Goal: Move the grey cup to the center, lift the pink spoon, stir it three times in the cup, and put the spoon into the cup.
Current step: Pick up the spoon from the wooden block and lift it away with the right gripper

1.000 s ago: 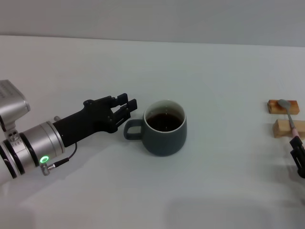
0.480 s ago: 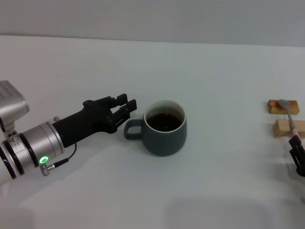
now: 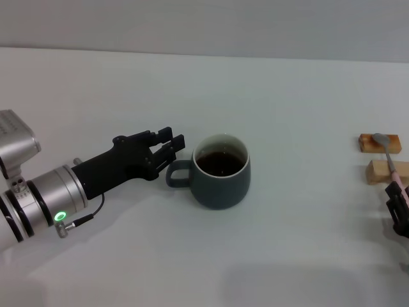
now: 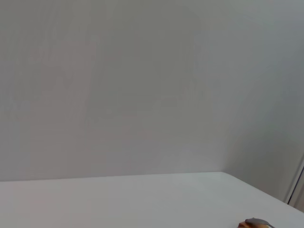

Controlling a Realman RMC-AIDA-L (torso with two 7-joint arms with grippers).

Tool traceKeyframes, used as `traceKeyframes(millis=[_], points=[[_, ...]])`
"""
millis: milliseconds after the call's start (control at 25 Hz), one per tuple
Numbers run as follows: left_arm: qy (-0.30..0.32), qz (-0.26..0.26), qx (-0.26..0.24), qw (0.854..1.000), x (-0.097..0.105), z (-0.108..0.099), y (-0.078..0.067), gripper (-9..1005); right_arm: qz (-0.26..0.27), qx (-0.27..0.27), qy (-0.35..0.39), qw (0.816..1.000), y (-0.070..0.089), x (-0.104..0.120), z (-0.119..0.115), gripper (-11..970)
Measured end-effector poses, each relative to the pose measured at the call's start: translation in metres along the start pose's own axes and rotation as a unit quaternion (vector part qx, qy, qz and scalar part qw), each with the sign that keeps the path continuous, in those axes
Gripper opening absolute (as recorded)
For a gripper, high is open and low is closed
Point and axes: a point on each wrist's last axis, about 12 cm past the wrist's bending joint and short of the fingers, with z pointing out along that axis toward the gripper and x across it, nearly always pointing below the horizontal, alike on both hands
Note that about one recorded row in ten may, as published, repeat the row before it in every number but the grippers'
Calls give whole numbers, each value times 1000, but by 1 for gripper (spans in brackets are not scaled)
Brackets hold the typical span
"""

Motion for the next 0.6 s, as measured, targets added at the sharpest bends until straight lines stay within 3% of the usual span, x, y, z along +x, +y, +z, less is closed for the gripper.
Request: traceKeyframes(millis=[320, 600], points=[[0, -1, 0, 1000, 0, 0, 0, 325, 0, 0, 0, 1000, 0, 0, 0, 333], [0, -1, 0, 1000, 1, 0, -1, 324, 1, 3, -2, 1000, 0, 0, 0, 311]])
